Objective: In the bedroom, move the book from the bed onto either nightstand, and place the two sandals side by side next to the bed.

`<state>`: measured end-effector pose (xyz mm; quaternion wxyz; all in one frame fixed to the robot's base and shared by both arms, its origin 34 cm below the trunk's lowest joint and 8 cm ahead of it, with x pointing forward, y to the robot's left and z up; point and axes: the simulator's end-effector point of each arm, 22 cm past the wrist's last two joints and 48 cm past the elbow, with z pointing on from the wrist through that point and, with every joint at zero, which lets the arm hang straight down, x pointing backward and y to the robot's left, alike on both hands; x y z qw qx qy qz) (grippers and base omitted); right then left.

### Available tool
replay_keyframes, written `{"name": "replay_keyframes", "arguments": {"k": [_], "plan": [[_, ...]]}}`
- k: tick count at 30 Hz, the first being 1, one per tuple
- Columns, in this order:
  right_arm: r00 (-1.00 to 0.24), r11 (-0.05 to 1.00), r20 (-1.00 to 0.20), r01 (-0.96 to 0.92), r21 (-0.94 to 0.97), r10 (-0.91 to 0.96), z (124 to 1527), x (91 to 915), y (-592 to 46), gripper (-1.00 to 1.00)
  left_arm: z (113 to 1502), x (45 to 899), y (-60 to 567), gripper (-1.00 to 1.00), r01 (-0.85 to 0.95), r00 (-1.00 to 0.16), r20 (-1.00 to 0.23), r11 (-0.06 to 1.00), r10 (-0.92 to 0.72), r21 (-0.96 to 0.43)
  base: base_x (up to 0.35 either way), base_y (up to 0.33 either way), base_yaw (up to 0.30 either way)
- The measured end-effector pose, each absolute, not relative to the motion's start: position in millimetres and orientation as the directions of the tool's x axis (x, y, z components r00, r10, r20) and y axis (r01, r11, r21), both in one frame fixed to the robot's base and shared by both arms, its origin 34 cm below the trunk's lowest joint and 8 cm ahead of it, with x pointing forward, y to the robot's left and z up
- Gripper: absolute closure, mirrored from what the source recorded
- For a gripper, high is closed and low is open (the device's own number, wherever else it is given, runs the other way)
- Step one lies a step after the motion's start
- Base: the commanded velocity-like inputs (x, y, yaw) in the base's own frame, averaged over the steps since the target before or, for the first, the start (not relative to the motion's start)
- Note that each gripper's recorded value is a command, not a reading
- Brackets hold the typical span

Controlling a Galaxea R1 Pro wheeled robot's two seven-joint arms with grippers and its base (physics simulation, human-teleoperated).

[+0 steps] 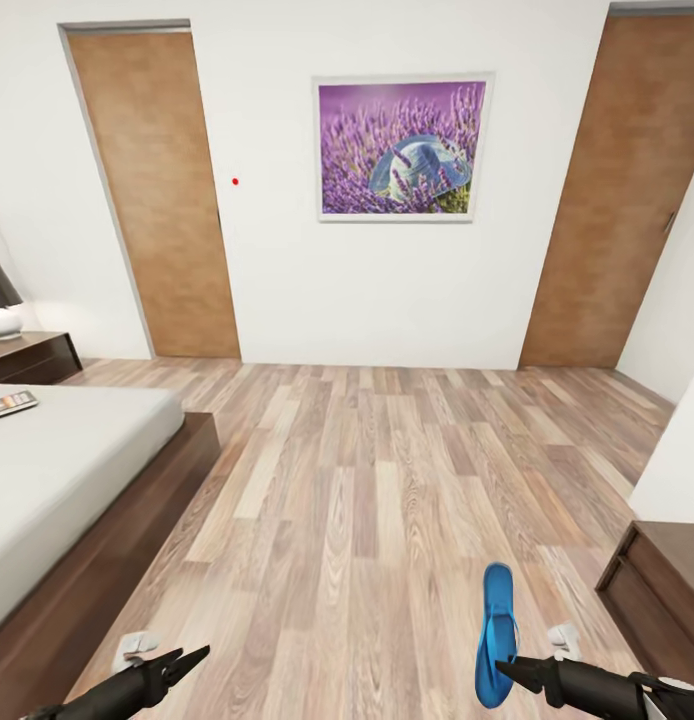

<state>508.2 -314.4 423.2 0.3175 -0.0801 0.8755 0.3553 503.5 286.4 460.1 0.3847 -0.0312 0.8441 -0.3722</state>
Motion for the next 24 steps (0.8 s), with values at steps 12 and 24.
{"name": "replay_keyframes", "arguments": {"k": [12,24], "plan": [[-0.785,0.735,-0.613,-0.366,0.571,0.086,423.2,508.3,-314.5,1.00,457.3,504.5,289.5,-1.00,0.221,-0.702,-0.626,0.733,-0.339,-0.644,0.305,-0.119,0.000],[-0.791,0.806,-0.605,-0.301,0.510,0.088,402.5,517.6,-317.3,1.00,455.5,505.0,290.1,-1.00,0.213,-0.703,-0.625,0.738,-0.339,-0.640,0.316,-0.027,0.000]]}}
